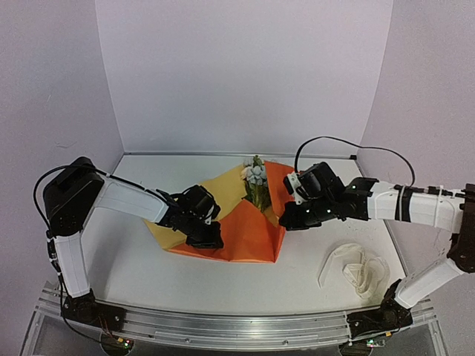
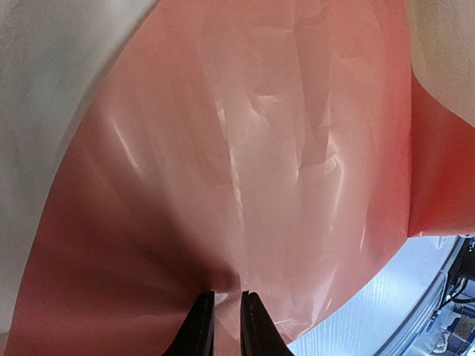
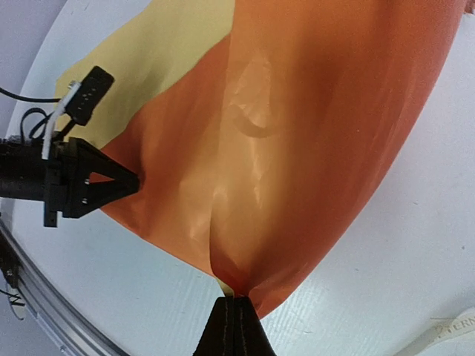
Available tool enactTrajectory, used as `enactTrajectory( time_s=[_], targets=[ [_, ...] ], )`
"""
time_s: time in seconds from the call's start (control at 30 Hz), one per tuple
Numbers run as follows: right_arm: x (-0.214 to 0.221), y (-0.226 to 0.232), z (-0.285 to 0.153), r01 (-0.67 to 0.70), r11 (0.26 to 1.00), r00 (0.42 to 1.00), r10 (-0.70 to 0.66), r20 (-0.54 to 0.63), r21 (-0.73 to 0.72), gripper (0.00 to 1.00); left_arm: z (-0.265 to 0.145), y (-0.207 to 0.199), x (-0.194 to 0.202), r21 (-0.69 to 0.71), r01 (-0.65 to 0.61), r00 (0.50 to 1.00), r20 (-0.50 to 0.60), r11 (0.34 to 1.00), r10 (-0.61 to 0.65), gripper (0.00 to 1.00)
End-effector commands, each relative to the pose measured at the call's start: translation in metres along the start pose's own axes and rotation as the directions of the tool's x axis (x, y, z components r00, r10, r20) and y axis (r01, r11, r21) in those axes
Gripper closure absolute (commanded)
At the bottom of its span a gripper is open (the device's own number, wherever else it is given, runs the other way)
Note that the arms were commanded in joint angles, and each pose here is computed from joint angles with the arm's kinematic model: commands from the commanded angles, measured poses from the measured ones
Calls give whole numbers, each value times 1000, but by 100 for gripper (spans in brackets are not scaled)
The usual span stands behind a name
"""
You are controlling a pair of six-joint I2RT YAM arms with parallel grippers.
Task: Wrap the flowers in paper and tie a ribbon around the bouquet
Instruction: Fold the one-fourth-folded wrapping paper at the center of the board.
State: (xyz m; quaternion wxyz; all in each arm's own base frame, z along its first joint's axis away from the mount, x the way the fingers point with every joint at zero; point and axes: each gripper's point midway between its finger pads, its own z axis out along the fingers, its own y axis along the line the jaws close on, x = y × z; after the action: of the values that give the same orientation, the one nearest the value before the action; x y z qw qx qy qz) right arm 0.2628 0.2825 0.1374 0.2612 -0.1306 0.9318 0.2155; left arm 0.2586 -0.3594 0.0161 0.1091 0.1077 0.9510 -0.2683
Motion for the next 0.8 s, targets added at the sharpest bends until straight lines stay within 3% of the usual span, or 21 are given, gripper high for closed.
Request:
enactTrajectory(
  time_s=[0.0, 0.27, 0.4, 0.6, 0.77],
  targets=[
    [-12, 38, 13, 6, 992, 998, -14, -61, -126, 100, 9, 8, 18, -24, 39, 997, -63, 999, -41, 85],
    [-21, 56, 58, -75, 985, 990, 55, -131, -157, 100, -22, 1, -1, 15, 23, 1000, -17, 1000, -23, 79],
    [-19, 60, 72, -88, 983, 985, 62, -162, -164, 100, -57, -10, -32, 144, 58, 997, 33, 988, -63, 72],
    [-15, 61, 81, -84, 983, 983, 55, -176, -165, 100, -91, -50, -87, 453, 70, 993, 49, 889, -103, 53],
    [-13, 65, 81, -73, 980, 983, 40, -178, -185, 100, -82, -68, -108, 582, 88, 995, -5, 808, -104, 40]
  ],
)
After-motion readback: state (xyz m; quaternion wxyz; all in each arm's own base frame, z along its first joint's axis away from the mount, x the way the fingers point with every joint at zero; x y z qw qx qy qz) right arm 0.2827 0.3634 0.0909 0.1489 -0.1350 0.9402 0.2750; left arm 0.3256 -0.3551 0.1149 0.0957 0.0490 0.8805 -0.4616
